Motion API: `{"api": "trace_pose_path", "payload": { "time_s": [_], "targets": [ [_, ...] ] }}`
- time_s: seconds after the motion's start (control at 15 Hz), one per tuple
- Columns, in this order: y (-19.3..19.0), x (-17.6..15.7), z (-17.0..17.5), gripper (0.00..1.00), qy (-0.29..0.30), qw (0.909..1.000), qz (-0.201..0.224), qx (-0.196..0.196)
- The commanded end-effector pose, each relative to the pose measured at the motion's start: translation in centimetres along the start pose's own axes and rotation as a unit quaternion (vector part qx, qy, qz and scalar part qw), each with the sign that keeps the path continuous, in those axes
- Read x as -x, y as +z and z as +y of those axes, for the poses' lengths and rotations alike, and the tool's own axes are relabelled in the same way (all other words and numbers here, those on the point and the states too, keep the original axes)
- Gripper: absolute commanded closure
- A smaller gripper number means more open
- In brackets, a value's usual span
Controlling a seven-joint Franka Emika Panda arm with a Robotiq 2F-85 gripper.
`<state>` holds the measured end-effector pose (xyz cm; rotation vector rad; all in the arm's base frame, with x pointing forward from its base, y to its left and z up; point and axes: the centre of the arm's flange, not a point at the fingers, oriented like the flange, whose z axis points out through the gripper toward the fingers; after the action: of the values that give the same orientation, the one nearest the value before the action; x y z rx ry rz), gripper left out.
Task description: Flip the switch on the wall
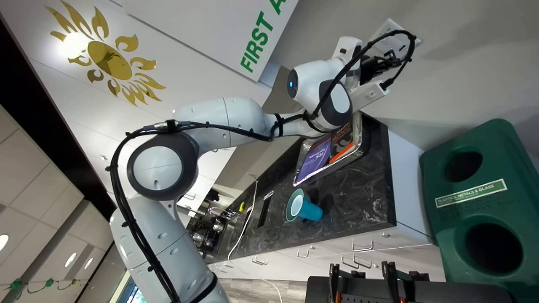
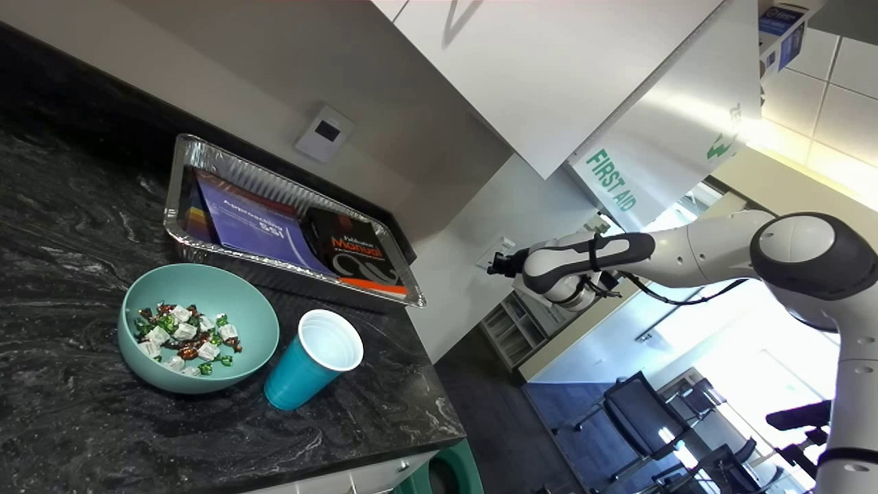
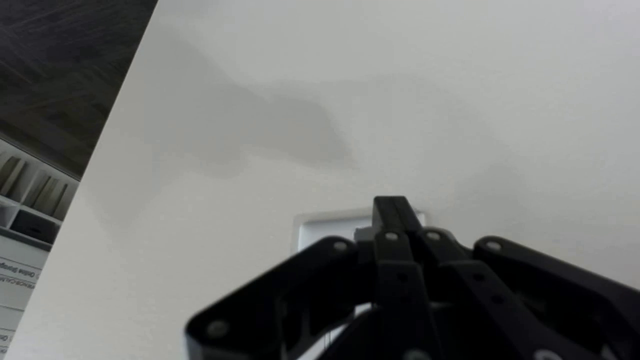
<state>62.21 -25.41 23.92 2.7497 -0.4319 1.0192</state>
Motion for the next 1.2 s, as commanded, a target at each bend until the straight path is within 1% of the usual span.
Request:
{"api": "trace_pose_path", "payload": {
  "time_s": [0.0,0.73,1.13],
  "targets": [
    [-1.8,-0.1,0.3,1.00,0.013,0.9999,-0.006,0.000],
    [-1.1,-2.0,1.3,1.00,0.025,0.9995,0.007,0.017],
    [-1.3,-1.9,0.7,1.00,0.017,0.9997,0.009,0.013]
  ]
}}
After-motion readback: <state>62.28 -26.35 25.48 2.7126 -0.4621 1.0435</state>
